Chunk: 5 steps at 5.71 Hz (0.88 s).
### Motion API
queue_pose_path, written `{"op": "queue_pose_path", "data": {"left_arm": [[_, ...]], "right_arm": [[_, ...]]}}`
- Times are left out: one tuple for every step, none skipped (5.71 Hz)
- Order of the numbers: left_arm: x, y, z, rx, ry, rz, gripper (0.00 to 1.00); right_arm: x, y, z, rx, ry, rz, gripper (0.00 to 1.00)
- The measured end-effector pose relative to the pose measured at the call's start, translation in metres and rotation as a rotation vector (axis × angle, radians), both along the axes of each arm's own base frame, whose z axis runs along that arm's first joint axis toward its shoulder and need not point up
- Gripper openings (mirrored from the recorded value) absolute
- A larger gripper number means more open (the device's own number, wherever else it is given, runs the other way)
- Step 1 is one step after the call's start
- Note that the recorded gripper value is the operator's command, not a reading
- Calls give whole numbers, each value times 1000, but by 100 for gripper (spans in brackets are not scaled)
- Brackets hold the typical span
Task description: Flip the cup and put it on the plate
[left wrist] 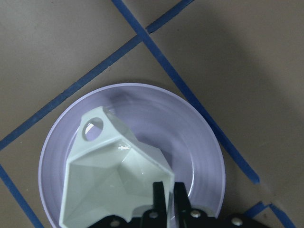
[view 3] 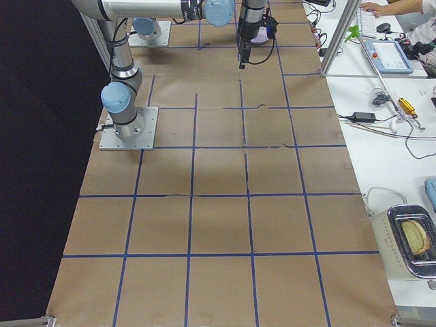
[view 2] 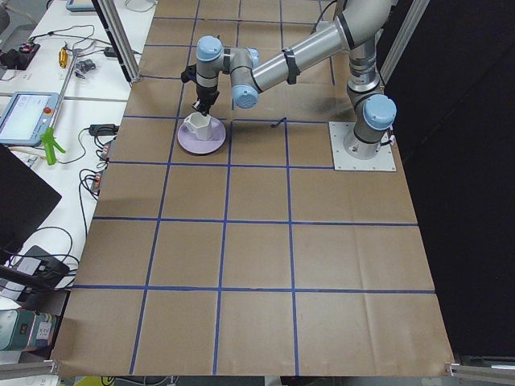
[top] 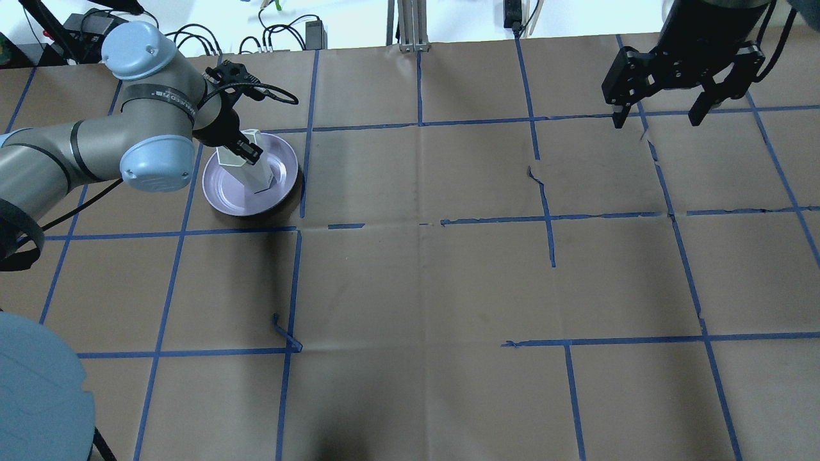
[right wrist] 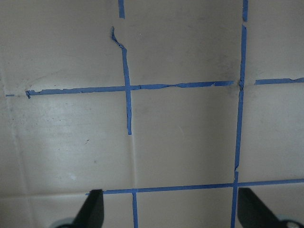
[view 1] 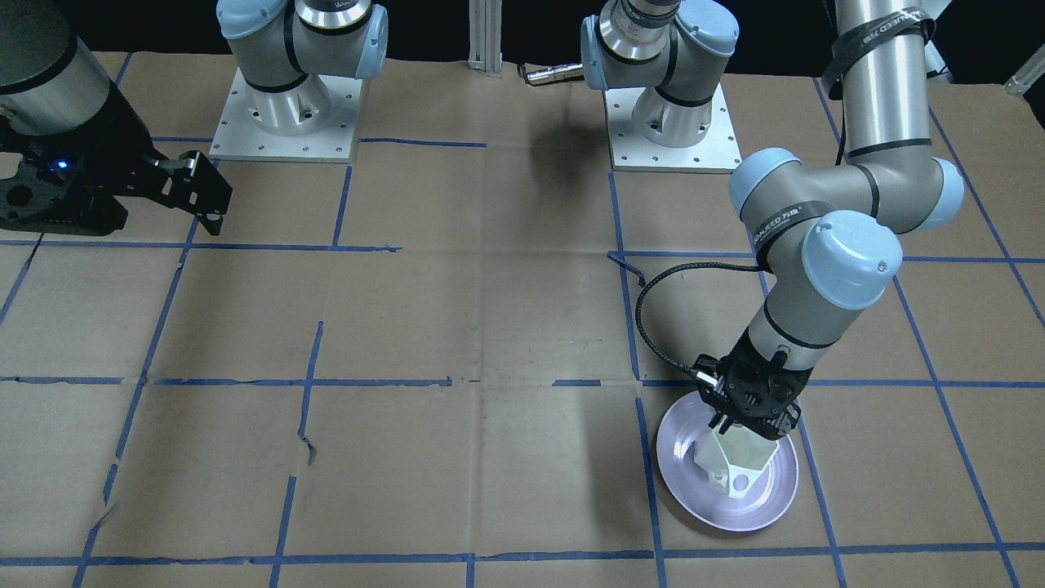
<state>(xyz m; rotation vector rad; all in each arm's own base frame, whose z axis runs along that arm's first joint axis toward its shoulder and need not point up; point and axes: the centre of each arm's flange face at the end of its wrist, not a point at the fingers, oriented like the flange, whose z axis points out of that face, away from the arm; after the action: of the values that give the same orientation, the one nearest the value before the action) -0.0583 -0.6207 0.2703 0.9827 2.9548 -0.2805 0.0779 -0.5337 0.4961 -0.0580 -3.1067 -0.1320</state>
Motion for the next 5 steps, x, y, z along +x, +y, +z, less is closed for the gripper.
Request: {"op": "queue_pose_path", "data": {"left_arm": [[0, -1, 4, -4, -3, 1, 99], [-1, 1, 19, -2, -1, 18, 99], [-3, 5, 42, 20, 10, 65, 99], [-8, 10, 80, 58, 29, 155, 99], [-26, 20, 122, 103, 43, 233, 99]], "right_arm": [[0, 0, 0, 0, 0, 0, 100], [0, 0, 0, 0, 0, 0, 100], [0, 0, 0, 0, 0, 0, 100], [0, 0, 0, 0, 0, 0, 100], [0, 0, 0, 0, 0, 0, 100]]}}
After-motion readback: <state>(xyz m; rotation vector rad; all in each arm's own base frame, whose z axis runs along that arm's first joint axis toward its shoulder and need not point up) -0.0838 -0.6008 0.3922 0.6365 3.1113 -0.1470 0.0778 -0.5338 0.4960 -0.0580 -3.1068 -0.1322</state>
